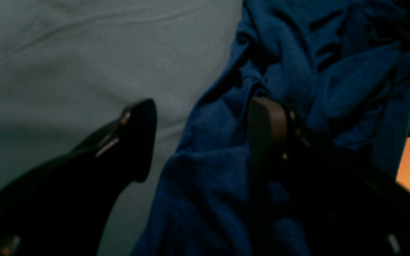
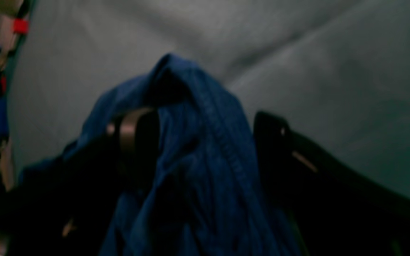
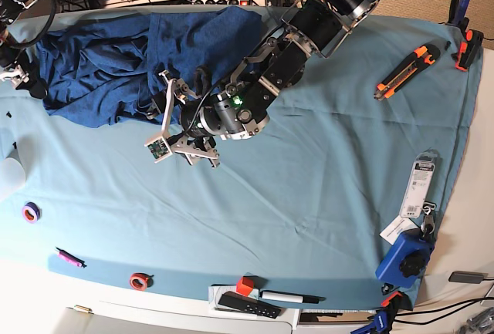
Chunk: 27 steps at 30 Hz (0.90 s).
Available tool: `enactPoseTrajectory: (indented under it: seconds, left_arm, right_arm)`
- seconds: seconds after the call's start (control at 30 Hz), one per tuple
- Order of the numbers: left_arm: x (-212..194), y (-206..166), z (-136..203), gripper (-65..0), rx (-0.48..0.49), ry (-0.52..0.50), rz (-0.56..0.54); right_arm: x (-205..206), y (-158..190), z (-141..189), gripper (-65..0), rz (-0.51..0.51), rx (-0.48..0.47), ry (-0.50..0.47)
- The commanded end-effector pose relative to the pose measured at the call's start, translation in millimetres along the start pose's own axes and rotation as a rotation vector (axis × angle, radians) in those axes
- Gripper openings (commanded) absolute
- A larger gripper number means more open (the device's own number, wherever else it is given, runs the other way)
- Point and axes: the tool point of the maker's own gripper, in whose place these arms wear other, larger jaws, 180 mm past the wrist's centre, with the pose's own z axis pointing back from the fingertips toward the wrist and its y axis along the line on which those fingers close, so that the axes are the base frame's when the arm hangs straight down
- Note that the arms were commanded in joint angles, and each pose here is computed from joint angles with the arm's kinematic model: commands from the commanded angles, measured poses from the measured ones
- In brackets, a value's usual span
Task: Layout the t-shirt on the table in an organized manner, then fold the t-shirt properly
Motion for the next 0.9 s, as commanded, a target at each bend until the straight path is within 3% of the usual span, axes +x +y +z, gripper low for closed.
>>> enactPoseTrajectory:
  seconds: [0.0,0.13,0.33,0.87]
  left_arm:
    - [26.4,0.4,2.9,-25.1,-0.002,-0.078,-0.012]
    - [29.8,0.8,3.2,-25.1,0.0,-0.096,-0.012]
    - [28.2,2.1,3.1,-25.1,0.007,-0.088,-0.015]
    - [47.8,37.3,13.7,-25.1,0.089,-0.095,-0.017]
  right_arm:
    - [-1.1,-3.3,3.0,-23.8,0.021,-0.023,0.046]
    - [-24.5,9.9,-9.7,-23.8,0.05,0.016,0.174]
    - [-42.9,26.8,-25.4,-23.8,0.088,0.066,0.264]
    - [-40.6,29.2,-21.1,-23.9,0.07,0.095,0.241]
